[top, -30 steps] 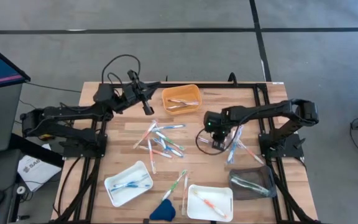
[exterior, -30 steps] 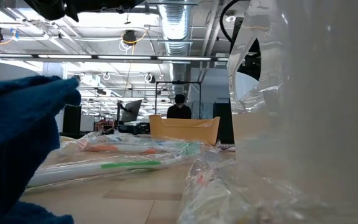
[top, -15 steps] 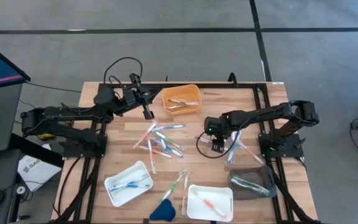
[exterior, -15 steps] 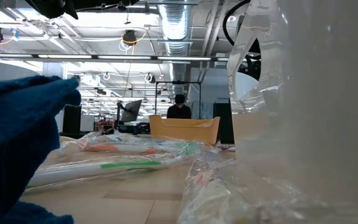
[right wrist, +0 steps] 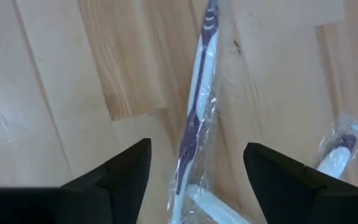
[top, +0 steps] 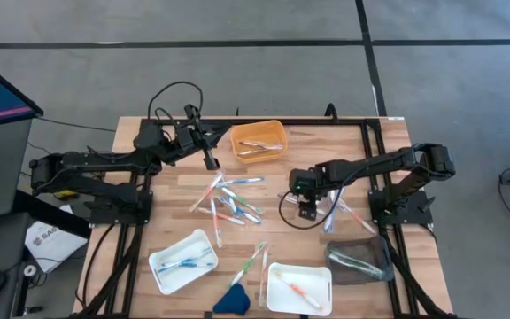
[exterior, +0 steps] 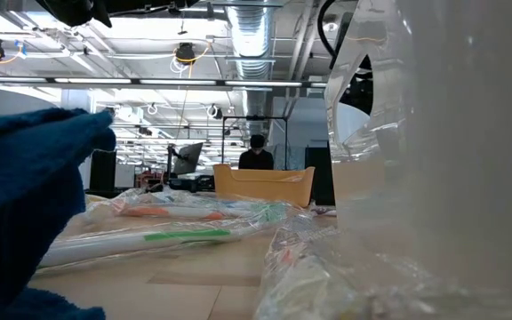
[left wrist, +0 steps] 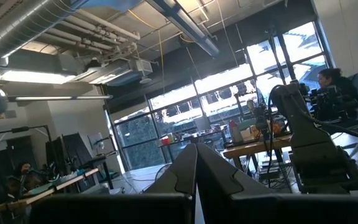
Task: Pick & Place Toothbrushes
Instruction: Put the purple toothbrush into the yellow bin
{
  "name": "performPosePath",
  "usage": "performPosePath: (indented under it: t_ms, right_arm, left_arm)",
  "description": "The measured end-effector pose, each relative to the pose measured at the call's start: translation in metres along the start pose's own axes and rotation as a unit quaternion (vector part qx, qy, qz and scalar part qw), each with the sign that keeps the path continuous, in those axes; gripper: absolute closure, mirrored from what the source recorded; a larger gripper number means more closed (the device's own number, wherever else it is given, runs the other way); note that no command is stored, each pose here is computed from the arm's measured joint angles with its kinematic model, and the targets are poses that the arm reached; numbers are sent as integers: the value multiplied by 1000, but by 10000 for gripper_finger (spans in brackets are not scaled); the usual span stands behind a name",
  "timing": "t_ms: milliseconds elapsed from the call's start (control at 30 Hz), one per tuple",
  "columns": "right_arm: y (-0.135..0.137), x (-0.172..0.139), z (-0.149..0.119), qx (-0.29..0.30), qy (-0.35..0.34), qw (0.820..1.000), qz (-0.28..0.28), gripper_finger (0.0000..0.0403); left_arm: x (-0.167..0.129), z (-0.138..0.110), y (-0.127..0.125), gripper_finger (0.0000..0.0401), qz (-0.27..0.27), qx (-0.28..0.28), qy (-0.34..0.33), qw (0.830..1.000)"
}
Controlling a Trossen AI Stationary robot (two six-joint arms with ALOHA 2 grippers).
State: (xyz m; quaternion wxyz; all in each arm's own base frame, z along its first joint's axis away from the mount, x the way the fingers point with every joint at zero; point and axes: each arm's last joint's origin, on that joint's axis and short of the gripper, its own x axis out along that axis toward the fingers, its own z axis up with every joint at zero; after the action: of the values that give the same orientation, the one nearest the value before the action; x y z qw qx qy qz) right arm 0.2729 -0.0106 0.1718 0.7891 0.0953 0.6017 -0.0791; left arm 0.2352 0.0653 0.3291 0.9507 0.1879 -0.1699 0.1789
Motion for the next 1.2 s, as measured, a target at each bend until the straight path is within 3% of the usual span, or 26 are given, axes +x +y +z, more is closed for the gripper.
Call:
performPosePath:
  t_ms: [667, 900, 1200]
  right_arm:
    - [-3, 14, -11, 5, -3, 1000, -2, 154]
    - [-5, 14, -11, 6, -9, 999, -36, 154]
    - [-4, 16, -12, 12, -18, 999, -36, 154]
  left_arm:
    - [0, 0, 0, 400, 0, 0, 0, 1000]
    - [0, 0, 0, 400, 0, 0, 0, 1000]
    - [0, 0, 0, 400, 0, -5, 0, 1000]
